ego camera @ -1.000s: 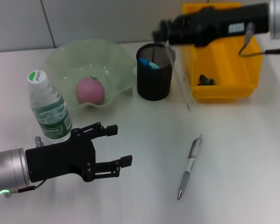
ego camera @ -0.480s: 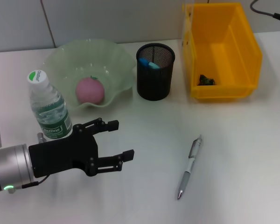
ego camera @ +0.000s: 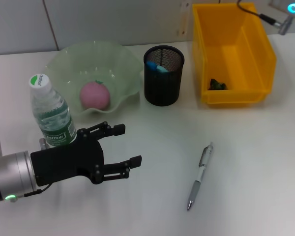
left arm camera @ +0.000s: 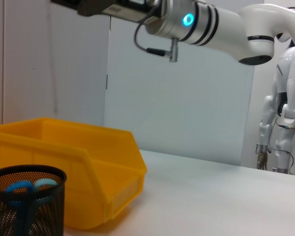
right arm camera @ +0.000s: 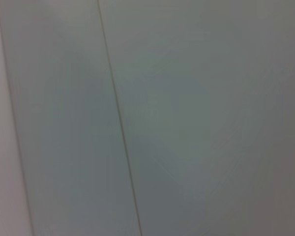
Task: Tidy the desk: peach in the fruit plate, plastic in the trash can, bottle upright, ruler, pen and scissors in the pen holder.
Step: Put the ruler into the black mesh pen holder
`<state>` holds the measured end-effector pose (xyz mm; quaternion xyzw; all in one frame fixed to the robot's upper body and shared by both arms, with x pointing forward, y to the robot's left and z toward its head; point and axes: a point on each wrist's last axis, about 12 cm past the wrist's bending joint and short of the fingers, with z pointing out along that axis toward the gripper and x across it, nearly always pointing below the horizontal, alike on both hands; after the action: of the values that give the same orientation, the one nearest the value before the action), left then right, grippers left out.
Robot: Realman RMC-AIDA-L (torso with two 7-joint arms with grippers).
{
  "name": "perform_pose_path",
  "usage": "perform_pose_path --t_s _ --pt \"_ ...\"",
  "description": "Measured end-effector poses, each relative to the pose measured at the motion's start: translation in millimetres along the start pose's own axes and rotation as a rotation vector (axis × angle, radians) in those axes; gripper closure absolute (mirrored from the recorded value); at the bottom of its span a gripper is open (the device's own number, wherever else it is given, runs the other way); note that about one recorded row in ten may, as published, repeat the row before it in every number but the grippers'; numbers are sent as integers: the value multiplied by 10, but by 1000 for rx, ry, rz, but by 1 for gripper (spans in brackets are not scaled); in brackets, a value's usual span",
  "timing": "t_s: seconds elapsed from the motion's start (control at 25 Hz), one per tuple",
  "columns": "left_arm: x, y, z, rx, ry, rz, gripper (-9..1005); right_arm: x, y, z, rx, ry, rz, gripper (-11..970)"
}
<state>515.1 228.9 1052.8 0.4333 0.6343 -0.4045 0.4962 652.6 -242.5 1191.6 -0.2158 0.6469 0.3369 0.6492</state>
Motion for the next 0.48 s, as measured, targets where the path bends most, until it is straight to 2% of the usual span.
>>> perform_pose_path --t_s 0.48 --pt "3 4 0 -11 -11 -9 134 315 86 319 46 8 -32 578"
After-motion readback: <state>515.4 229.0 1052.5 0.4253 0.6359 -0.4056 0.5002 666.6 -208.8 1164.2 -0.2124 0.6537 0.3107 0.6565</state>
